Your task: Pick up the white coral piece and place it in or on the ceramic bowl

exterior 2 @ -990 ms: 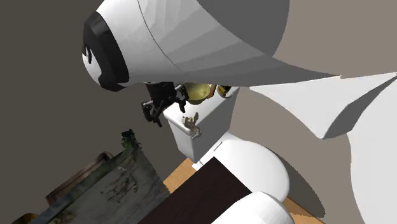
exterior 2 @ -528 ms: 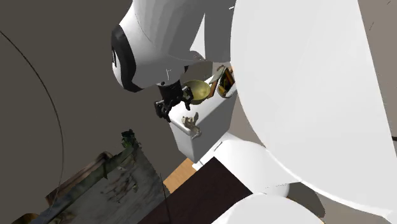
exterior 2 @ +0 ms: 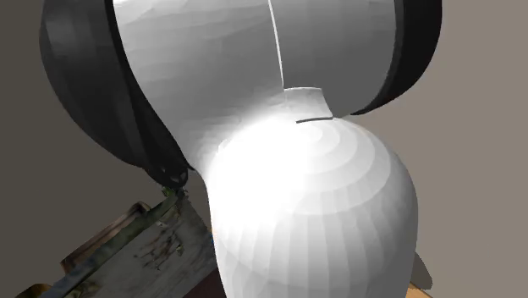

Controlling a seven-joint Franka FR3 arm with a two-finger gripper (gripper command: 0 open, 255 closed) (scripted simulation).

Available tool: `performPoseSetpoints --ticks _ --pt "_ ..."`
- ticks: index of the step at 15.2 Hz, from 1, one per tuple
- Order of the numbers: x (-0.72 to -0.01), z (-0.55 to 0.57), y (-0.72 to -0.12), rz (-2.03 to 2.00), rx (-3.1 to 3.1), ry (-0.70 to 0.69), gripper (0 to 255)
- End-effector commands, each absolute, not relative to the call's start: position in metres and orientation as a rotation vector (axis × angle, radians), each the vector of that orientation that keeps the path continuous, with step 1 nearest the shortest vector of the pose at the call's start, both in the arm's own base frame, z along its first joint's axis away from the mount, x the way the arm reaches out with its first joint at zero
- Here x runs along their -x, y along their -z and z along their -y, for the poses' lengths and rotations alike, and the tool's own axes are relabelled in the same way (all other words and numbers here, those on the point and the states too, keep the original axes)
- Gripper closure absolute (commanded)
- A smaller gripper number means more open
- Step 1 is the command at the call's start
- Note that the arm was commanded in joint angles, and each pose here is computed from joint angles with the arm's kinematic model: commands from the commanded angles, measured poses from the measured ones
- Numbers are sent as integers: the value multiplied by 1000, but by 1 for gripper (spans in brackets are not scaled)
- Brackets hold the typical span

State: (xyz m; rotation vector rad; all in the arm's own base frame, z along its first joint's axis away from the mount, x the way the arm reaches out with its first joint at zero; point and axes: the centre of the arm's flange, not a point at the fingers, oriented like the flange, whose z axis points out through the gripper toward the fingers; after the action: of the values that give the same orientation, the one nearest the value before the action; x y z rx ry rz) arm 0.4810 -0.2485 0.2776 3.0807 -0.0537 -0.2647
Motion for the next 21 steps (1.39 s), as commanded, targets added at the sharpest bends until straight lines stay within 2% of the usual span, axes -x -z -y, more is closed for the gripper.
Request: performPoseSetpoints --ticks 1,7,14,21 --pt "-491 263 -259 46 -3080 265 0" --pt "-523 305 -210 27 -3079 268 0" --pt "-517 307 -174 27 -3079 268 0" --pt "-516 307 -171 27 -3079 268 0"
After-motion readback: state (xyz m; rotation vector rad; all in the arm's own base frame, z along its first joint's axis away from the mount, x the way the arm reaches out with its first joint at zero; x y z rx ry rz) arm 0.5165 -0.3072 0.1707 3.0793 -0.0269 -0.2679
